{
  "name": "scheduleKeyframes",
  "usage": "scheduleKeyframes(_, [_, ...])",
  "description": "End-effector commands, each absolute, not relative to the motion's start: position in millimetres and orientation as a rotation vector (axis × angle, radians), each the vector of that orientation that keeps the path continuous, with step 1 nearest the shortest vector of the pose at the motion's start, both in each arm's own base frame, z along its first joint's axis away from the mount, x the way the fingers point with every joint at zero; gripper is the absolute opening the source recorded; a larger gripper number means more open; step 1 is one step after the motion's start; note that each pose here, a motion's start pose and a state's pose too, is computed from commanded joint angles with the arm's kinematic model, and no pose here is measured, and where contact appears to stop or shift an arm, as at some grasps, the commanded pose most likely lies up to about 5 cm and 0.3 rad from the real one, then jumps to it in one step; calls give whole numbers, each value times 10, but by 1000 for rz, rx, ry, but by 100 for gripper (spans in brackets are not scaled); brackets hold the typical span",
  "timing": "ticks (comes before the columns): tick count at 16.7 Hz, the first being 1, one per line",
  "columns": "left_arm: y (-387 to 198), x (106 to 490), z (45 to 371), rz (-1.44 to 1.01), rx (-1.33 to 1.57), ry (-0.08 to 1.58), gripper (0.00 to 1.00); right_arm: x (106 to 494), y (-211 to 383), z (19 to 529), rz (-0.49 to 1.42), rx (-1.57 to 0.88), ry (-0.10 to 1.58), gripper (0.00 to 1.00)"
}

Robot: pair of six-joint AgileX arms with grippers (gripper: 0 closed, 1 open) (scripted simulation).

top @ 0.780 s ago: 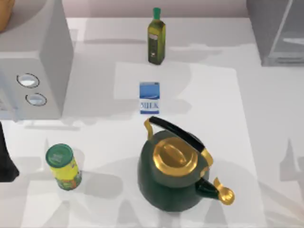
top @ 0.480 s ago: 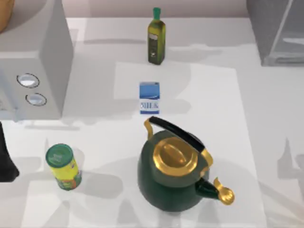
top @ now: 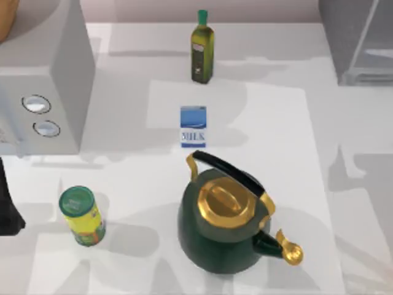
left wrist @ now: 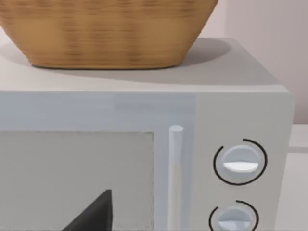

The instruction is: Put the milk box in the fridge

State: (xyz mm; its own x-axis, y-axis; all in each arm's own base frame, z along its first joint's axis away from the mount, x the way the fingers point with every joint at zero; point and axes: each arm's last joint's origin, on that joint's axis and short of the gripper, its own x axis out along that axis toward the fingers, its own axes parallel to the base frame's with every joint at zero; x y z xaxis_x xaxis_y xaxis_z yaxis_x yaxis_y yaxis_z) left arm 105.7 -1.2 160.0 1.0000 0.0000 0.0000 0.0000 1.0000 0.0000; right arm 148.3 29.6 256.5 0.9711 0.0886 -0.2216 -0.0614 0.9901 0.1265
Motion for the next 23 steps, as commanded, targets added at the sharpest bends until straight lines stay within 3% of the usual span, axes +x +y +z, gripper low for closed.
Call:
scheduleKeyframes(6, [-12, 1057, 1600, 0, 0, 0, 100, 2402, 1026, 2930, 95, 156, 493, 100])
scheduleKeyframes(12, [-12, 1057, 1600, 0, 0, 0, 100, 3186, 2201, 2506, 74, 110, 727, 100])
scheduleKeyframes(18, [-12, 1057, 1600, 0, 0, 0, 100, 3446, 3119, 1718, 18, 40, 859, 100])
scheduleKeyframes(23, [-12, 1057, 1600, 0, 0, 0, 100, 3438, 3398, 1347, -9, 5, 900, 100])
